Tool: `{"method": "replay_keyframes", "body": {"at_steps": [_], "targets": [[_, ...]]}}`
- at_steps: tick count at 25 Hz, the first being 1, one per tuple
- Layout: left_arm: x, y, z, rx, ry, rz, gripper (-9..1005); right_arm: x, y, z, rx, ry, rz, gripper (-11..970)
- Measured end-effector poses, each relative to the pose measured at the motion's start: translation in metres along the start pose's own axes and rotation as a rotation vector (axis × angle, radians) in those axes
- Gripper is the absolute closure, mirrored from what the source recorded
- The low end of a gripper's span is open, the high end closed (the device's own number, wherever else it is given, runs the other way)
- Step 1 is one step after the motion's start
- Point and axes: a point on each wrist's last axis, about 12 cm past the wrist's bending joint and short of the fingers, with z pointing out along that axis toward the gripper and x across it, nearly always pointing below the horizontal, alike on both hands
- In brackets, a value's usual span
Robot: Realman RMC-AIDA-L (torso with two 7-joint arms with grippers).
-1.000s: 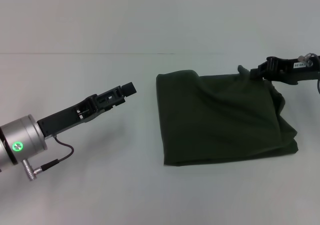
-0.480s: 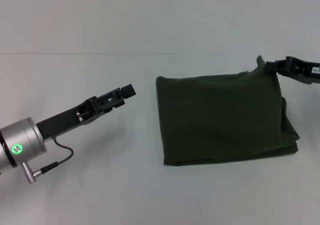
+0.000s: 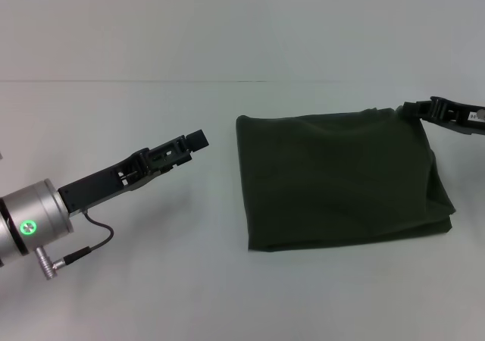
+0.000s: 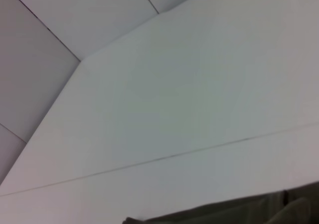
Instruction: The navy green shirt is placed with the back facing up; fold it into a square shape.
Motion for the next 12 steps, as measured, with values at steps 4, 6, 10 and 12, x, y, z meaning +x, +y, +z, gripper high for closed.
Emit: {"method": "replay_keyframes", "body": {"at_steps": [4, 6, 10, 12], "targets": [[0.000, 0.000, 0.001, 0.000, 0.000, 0.001, 163, -0.007, 0.005, 0.001, -0.024, -0.036, -0.038, 952], [0.000, 0.000, 0.001, 0.000, 0.000, 0.001, 163, -0.011, 0.008, 0.001, -0.046, -0.061, -0.073, 951], [0.000, 0.000, 0.001, 0.002, 0.000, 0.000, 164, -0.017, 0.013, -0.001, -0.067, -0.087, -0.132, 950], [0.000, -0.001, 0.000, 0.004, 0.001, -0.002, 164, -0.017, 0.011, -0.001, -0.056, -0.089, -0.132, 950]]}}
